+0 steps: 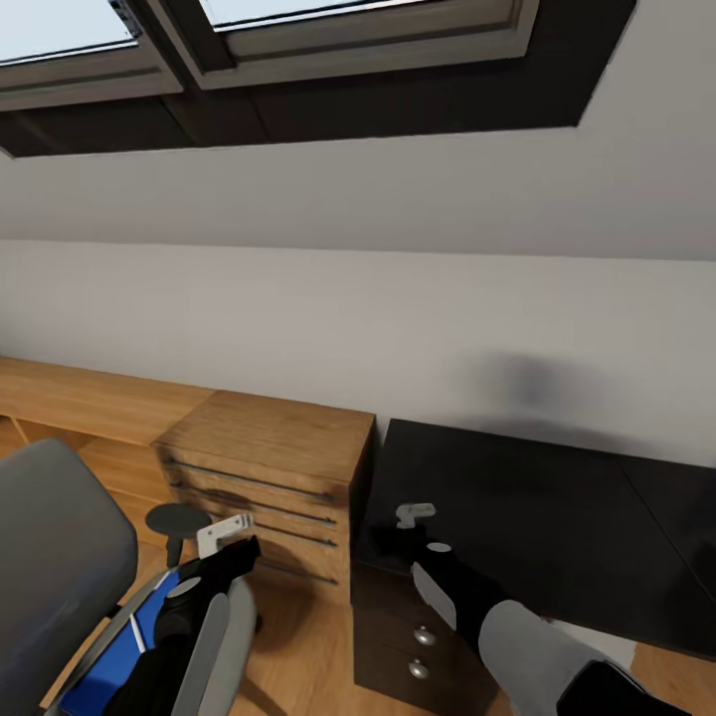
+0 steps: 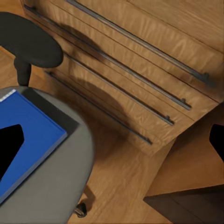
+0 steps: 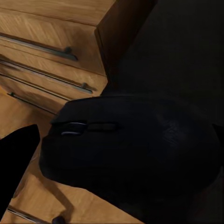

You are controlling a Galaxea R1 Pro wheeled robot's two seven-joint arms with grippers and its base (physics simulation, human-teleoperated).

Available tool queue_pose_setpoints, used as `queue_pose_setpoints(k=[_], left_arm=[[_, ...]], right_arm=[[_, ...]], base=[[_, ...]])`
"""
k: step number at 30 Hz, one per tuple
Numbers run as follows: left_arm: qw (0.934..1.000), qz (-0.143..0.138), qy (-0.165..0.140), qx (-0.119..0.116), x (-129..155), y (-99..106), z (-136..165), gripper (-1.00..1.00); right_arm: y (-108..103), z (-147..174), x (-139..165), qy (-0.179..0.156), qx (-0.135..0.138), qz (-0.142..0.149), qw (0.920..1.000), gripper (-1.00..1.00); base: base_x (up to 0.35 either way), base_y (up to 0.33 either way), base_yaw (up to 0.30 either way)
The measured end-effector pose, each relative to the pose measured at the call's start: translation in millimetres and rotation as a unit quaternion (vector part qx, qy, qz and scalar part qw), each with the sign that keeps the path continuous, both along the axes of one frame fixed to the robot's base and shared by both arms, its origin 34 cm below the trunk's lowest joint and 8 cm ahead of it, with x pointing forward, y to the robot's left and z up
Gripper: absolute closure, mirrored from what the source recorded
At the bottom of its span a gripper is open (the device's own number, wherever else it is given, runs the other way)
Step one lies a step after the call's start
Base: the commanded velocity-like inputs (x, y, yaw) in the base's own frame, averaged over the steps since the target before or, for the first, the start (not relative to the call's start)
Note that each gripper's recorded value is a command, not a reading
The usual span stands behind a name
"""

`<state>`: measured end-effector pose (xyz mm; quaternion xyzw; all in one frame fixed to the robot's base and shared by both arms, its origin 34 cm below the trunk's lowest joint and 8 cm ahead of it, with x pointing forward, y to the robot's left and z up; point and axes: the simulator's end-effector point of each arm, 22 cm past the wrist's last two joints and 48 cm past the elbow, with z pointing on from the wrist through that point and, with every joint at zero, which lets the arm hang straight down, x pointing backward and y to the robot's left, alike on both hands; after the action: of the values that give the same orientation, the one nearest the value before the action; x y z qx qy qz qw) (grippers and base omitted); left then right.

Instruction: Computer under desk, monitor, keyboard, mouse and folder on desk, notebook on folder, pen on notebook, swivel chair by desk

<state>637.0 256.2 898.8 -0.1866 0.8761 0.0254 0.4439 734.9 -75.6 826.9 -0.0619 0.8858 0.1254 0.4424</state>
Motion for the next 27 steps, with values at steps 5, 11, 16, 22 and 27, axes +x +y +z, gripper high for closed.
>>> queue_pose_setpoints(k=[5,11,16,22,27], left_arm=[[0.9996,-0.008,-0.028,-0.001,7.9,-8.5,21.6,-1.00],[0.9994,-0.009,-0.034,-0.003,10.2,-11.2,19.8,-1.00],[0.9994,-0.009,-0.035,-0.003,11.0,-11.6,13.5,-1.00],[0.9994,-0.010,-0.034,-0.003,11.8,-11.7,5.4,-1.00],[0.9994,-0.010,-0.034,-0.003,12.3,-11.8,-1.7,-1.00]], right_arm=[[-5.9,-9.1,1.4,0.025,-0.009,0.002,0.9996,1.00],[-9.1,-19.3,1.5,0.038,-0.012,0.000,0.9992,1.00],[-7.8,-25.4,2.0,0.039,-0.012,0.001,0.9992,1.00],[-13.0,-33.0,4.8,0.039,-0.020,-0.011,0.9990,1.00],[-34.4,-42.1,8.5,0.040,-0.052,-0.054,0.9964,1.00]], base=[[0.007,0.005,0.000],[0.000,0.000,0.000],[0.000,0.000,0.000],[0.000,0.000,0.000],[0.000,0.000,0.000]])
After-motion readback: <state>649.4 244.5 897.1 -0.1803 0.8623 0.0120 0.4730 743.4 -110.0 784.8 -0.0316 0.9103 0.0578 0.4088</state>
